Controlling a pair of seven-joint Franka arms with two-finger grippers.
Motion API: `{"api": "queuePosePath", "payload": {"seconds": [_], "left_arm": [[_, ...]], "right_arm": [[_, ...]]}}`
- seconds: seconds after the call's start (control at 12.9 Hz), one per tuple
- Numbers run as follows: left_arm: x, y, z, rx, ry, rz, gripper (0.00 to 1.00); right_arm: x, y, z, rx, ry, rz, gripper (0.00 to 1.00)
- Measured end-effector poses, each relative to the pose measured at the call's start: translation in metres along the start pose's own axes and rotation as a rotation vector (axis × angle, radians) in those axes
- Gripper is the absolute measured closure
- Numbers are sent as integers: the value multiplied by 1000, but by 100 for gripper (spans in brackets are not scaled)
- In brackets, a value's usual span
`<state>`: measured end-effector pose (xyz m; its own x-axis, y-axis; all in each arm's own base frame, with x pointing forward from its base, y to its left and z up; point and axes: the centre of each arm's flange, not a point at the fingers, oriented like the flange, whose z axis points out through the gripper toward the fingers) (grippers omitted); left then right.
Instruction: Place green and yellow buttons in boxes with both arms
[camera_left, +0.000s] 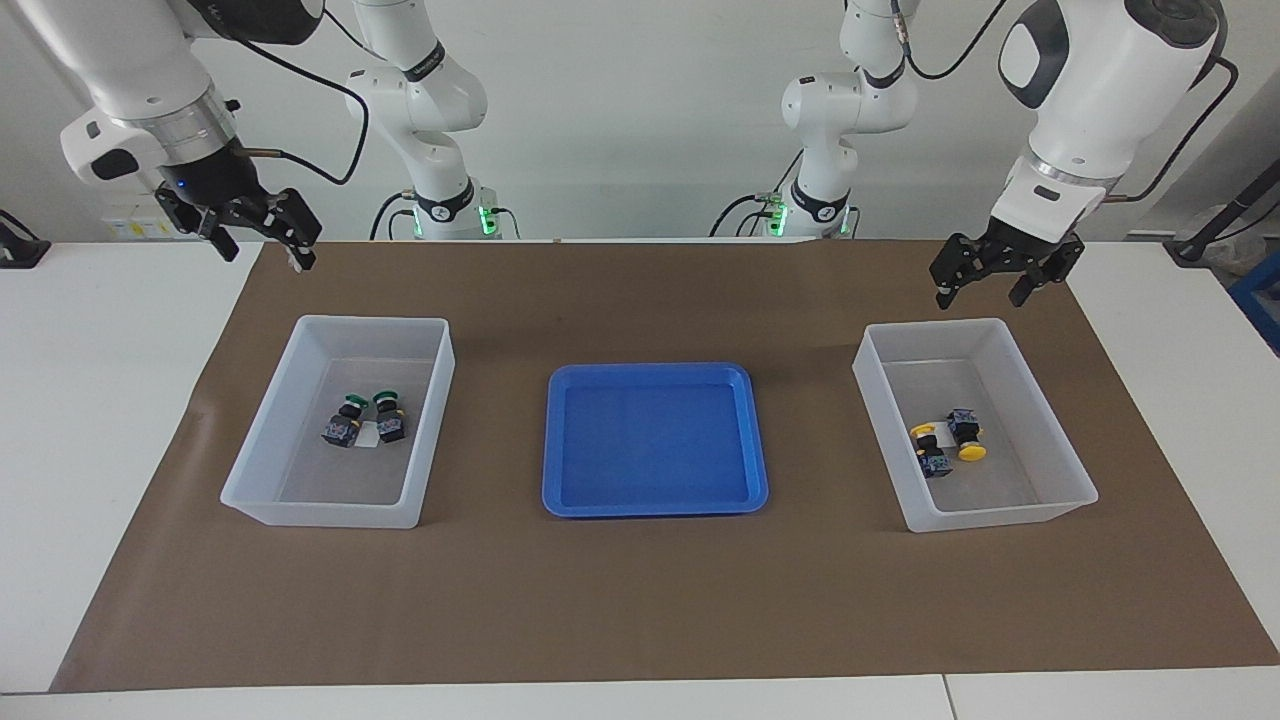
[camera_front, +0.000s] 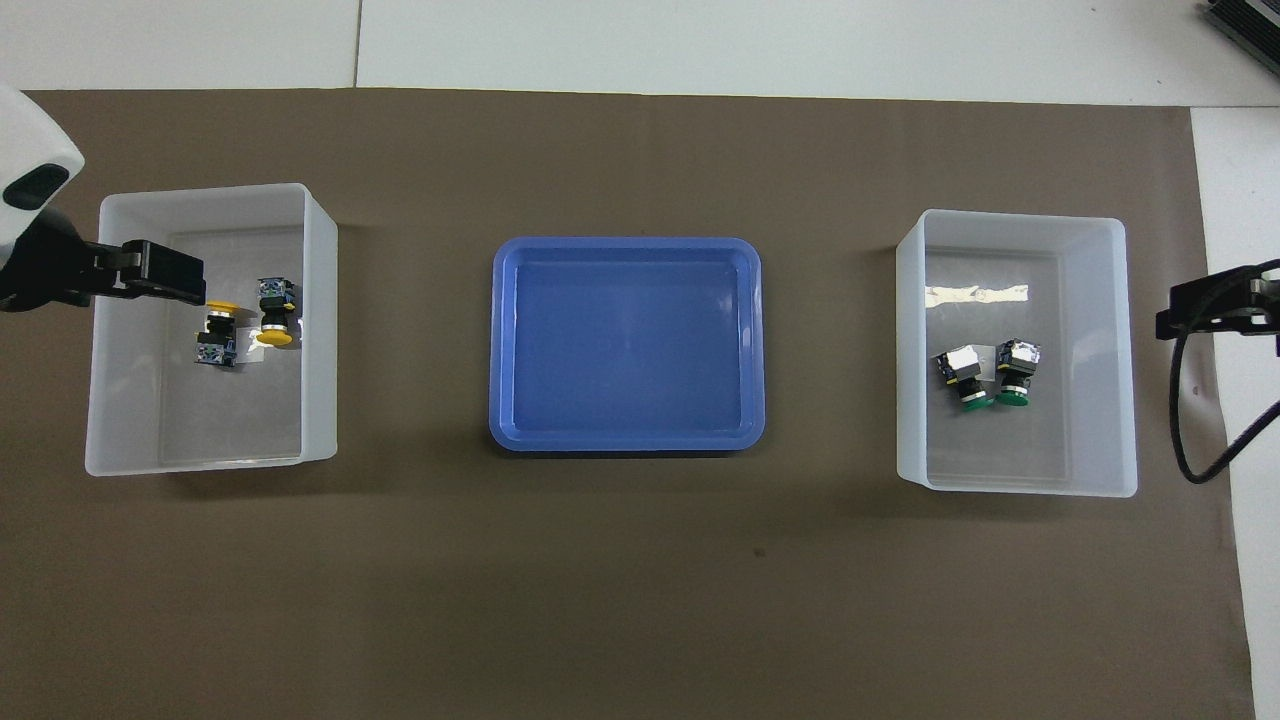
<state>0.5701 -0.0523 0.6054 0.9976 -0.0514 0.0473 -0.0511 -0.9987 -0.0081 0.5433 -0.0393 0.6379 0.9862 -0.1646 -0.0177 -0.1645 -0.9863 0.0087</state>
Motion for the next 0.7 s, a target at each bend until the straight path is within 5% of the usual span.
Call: {"api": "queuePosePath", "payload": {"seconds": [0.7], "left_arm": [[1, -1, 1, 0, 4, -2, 0]], "right_arm": [[-1, -5, 0, -13, 1, -42, 0]]}}
